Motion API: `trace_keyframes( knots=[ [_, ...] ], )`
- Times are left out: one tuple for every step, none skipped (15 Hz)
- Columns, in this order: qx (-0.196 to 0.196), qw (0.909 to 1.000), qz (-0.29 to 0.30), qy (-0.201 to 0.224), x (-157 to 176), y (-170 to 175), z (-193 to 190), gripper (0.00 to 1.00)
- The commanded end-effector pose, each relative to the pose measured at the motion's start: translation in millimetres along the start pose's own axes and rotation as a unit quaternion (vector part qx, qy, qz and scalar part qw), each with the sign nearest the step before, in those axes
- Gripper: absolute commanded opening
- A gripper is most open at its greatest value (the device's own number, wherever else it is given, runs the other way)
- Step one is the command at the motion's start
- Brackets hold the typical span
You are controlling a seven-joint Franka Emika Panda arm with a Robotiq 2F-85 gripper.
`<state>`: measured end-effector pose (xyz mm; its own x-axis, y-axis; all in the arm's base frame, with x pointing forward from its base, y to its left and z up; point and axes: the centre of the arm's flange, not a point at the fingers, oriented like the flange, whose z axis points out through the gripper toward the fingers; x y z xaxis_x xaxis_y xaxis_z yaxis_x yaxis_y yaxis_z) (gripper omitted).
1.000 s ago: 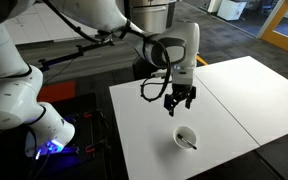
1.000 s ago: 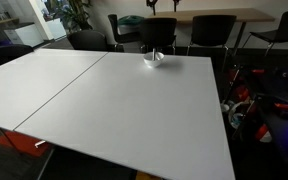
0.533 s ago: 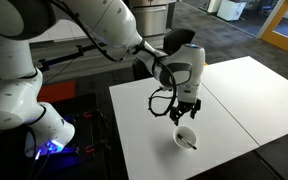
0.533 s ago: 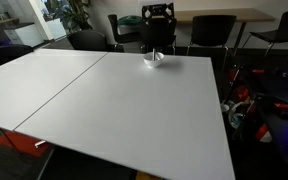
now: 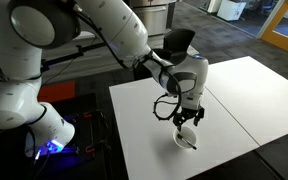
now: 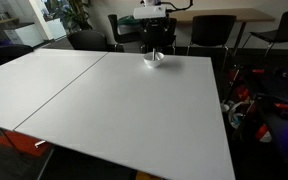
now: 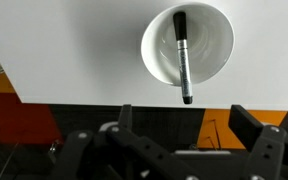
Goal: Remove the marker from the bowl and put it on the table
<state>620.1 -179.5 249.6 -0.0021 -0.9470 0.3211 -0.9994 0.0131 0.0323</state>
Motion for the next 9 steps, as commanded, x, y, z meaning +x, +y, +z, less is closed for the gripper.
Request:
trace_keyframes(
  knots=[
    [-0.007, 0.9997, 0.023, 0.005, 0, -19, 19, 0.97],
    [-0.012, 0.9996, 0.025, 0.005, 0, -20, 25, 0.95],
    [-0.016, 0.9995, 0.025, 0.004, 0, -21, 33, 0.94],
    [-0.021, 0.9994, 0.026, 0.002, -1, -20, 39, 0.90],
    [-0.025, 0.9993, 0.028, 0.001, -2, -20, 46, 0.90],
    [-0.030, 0.9992, 0.028, 0.000, -2, -20, 53, 0.84],
    [-0.033, 0.9990, 0.029, 0.001, -3, -20, 59, 0.84],
    [-0.036, 0.9989, 0.029, 0.001, -3, -21, 64, 0.81],
    [-0.039, 0.9988, 0.031, 0.002, -3, -22, 70, 0.79]
  ],
)
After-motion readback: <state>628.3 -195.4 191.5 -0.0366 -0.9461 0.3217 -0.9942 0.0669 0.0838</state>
